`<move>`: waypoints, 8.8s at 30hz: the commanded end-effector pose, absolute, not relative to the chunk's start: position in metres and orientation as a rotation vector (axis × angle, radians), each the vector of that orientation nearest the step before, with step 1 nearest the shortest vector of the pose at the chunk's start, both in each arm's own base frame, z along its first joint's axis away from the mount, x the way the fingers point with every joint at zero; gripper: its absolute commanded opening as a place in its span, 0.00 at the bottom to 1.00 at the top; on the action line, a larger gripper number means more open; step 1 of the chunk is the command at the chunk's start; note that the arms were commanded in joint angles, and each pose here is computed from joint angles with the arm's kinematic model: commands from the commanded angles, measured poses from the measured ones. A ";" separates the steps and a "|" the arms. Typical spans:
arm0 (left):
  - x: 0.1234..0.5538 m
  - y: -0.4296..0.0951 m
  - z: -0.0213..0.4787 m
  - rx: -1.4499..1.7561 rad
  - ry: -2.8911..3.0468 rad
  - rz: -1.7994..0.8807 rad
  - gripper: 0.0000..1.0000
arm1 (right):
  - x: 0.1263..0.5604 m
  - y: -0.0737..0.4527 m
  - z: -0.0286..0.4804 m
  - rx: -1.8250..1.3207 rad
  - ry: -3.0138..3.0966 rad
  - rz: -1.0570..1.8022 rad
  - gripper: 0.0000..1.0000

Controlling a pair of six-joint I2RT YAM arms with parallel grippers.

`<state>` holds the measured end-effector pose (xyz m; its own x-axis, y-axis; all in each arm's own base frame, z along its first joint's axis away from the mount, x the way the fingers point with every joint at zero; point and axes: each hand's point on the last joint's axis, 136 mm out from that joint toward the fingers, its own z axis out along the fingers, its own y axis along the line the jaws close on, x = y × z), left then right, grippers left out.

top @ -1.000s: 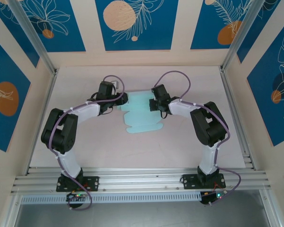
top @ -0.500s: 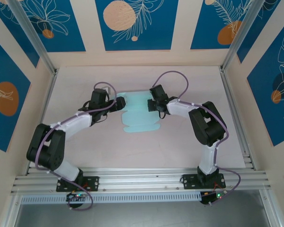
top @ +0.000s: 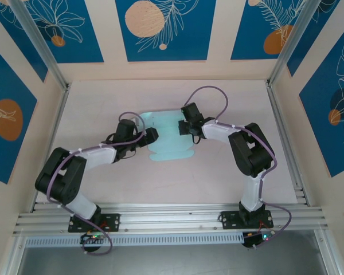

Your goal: Fold the paper box

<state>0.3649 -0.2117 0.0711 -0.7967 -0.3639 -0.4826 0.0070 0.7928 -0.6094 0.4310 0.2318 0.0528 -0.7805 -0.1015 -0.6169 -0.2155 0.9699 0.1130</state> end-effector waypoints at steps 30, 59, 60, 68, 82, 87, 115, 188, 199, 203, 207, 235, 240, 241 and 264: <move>0.428 -0.256 0.101 0.074 2.134 -0.598 0.96 | 0.434 0.250 0.053 -0.228 2.460 0.291 0.09; 0.366 -0.223 0.206 0.205 1.970 -0.559 1.00 | 0.427 0.254 0.046 -0.238 2.479 0.283 0.09; 0.367 -0.214 0.209 0.194 1.973 -0.519 1.00 | 0.427 0.254 0.046 -0.236 2.480 0.283 0.09; 0.410 -0.110 0.188 -0.069 2.020 -0.363 0.86 | 0.424 0.259 0.048 -0.263 2.473 0.294 0.09; 0.462 -0.073 0.110 -0.168 2.196 -0.350 0.50 | 0.424 0.261 0.048 -0.276 2.474 0.290 0.09; 0.469 -0.101 0.102 -0.088 2.185 -0.519 0.49 | 0.424 0.262 0.047 -0.277 2.478 0.293 0.09; 0.427 -0.199 0.103 0.087 2.099 -1.047 0.24 | 0.427 0.266 0.040 -0.278 2.506 0.292 0.09; 0.421 -0.177 0.109 0.362 2.108 -0.392 0.26 | 0.417 0.272 0.042 -0.307 2.519 0.282 0.08; 0.385 -0.180 0.146 0.507 1.946 -0.548 0.44 | 0.417 0.271 0.042 -0.306 2.518 0.278 0.08; 0.375 -0.156 0.174 0.431 1.872 -0.539 0.43 | 0.417 0.272 0.041 -0.307 2.518 0.280 0.08; 0.375 -0.124 0.195 0.349 1.840 -0.442 0.43 | 0.417 0.272 0.041 -0.308 2.517 0.285 0.08; 0.455 -0.113 0.105 0.301 2.317 -0.469 0.32 | 0.418 0.274 0.042 -0.321 2.512 0.274 0.08; 0.445 -0.119 0.091 0.239 2.413 -0.445 0.32 | 0.420 0.277 0.045 -0.322 2.504 0.291 0.08; 0.444 -0.121 0.087 0.212 2.431 -0.467 0.32 | 0.420 0.277 0.043 -0.324 2.508 0.292 0.08; 0.402 -0.182 0.084 0.408 2.310 -0.630 0.37 | 0.423 0.279 0.043 -0.316 2.512 0.301 0.08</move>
